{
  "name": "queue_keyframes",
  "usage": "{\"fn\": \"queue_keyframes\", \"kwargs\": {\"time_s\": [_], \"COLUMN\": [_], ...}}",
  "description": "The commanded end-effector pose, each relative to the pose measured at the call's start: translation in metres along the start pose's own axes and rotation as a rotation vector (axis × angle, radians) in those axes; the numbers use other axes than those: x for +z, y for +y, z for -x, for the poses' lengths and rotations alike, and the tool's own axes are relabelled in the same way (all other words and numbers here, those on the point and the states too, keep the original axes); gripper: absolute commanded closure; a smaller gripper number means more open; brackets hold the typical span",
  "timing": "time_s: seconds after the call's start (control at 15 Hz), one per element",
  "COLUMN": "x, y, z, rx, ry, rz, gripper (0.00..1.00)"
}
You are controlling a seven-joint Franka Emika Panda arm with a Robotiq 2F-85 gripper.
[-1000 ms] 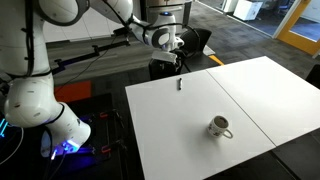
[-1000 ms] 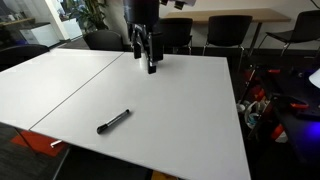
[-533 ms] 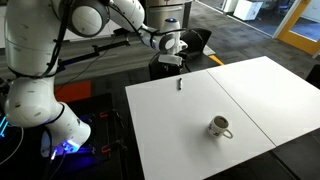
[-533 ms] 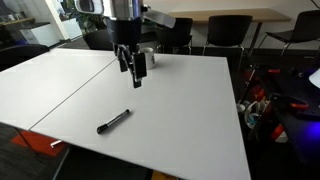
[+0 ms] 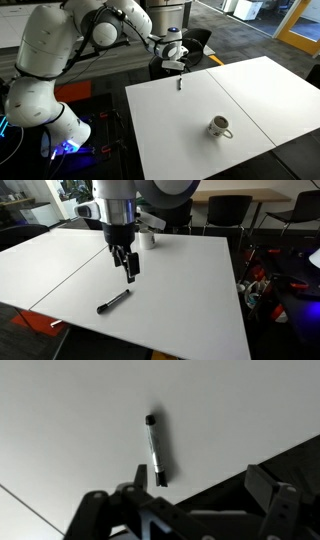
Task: Pick the marker and put it in the cup
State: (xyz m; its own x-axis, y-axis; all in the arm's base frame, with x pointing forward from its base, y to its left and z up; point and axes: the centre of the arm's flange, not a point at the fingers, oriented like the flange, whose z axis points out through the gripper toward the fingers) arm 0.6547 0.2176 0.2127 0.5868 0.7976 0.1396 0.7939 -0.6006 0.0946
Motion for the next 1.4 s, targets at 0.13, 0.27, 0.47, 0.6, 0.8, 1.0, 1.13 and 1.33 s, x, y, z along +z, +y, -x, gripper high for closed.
{"fn": "queue_keyframes", "kwargs": {"time_s": [0.13, 0.27, 0.47, 0.6, 0.8, 1.0, 1.13, 1.33], "x": [0.028, 0.037, 0.051, 0.059, 0.072, 0.083, 0.088, 0.097], "y": [0.011, 0.015, 0.021, 0.023, 0.024, 0.023, 0.021, 0.020], "z": [-0.017, -0.021, -0.028, -0.033, -0.037, -0.039, -0.039, -0.038], "rx": [-0.034, -0.037, -0.054, -0.064, -0.072, -0.082, -0.082, -0.080], "ry": [0.011, 0.008, 0.004, 0.001, -0.004, -0.013, -0.019, -0.036], "rz": [-0.004, -0.008, -0.011, -0.016, -0.024, -0.029, -0.030, -0.012], "gripper": [0.00, 0.00, 0.00, 0.00, 0.00, 0.00, 0.00, 0.00]}}
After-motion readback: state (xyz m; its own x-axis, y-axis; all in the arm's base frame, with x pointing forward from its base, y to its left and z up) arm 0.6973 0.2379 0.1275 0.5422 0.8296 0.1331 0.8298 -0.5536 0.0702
